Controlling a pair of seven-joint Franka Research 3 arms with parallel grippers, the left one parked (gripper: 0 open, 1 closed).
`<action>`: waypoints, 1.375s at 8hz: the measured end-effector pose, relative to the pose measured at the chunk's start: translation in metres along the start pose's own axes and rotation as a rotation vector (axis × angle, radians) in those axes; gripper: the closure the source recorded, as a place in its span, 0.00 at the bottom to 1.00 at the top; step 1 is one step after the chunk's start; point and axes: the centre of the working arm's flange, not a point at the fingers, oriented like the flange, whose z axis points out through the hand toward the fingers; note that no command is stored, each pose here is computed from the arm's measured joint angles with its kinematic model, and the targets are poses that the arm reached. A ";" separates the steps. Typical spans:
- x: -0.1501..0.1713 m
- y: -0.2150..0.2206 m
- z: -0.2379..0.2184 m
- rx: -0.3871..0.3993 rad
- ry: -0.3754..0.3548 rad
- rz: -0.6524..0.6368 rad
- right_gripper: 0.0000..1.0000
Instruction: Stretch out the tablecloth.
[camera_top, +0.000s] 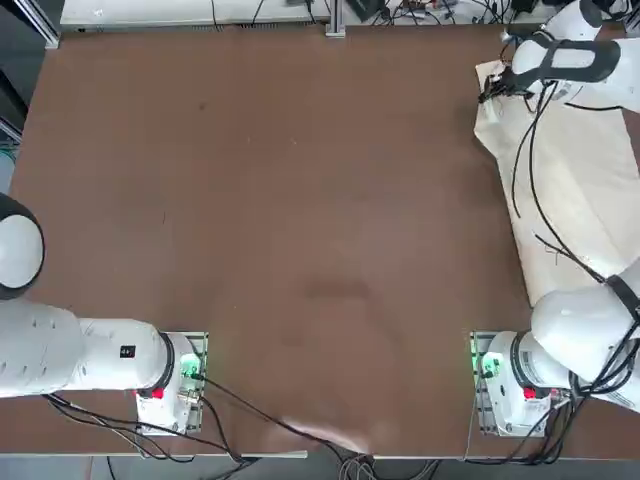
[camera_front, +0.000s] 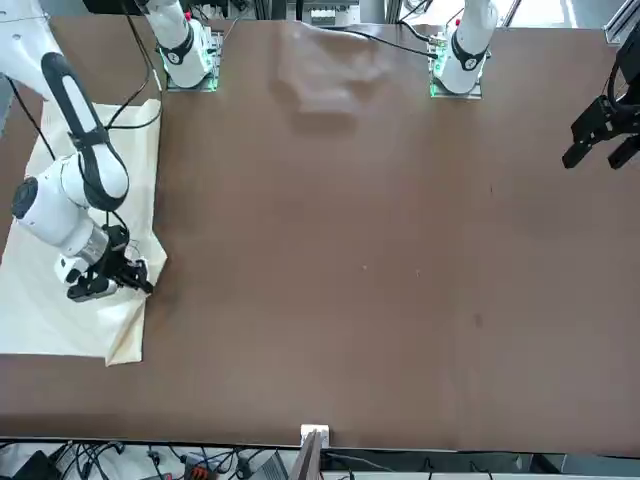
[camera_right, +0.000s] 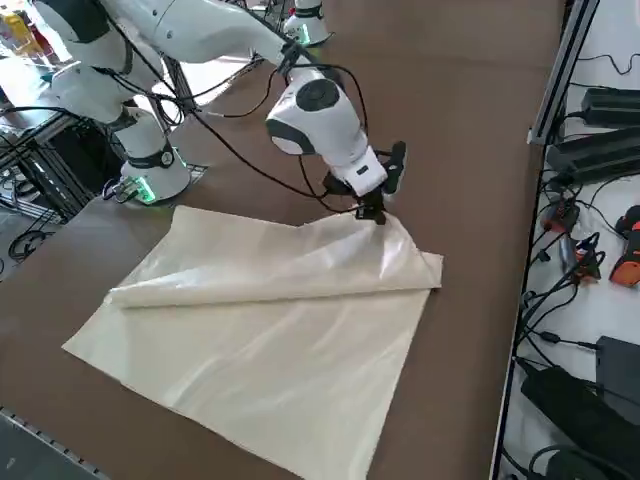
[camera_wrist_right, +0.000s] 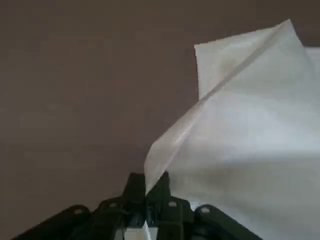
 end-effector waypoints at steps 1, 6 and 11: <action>0.010 -0.008 0.000 0.048 0.001 0.055 0.98; 0.036 -0.057 0.047 0.164 -0.046 0.311 0.98; 0.060 -0.053 0.068 0.214 -0.097 0.574 0.98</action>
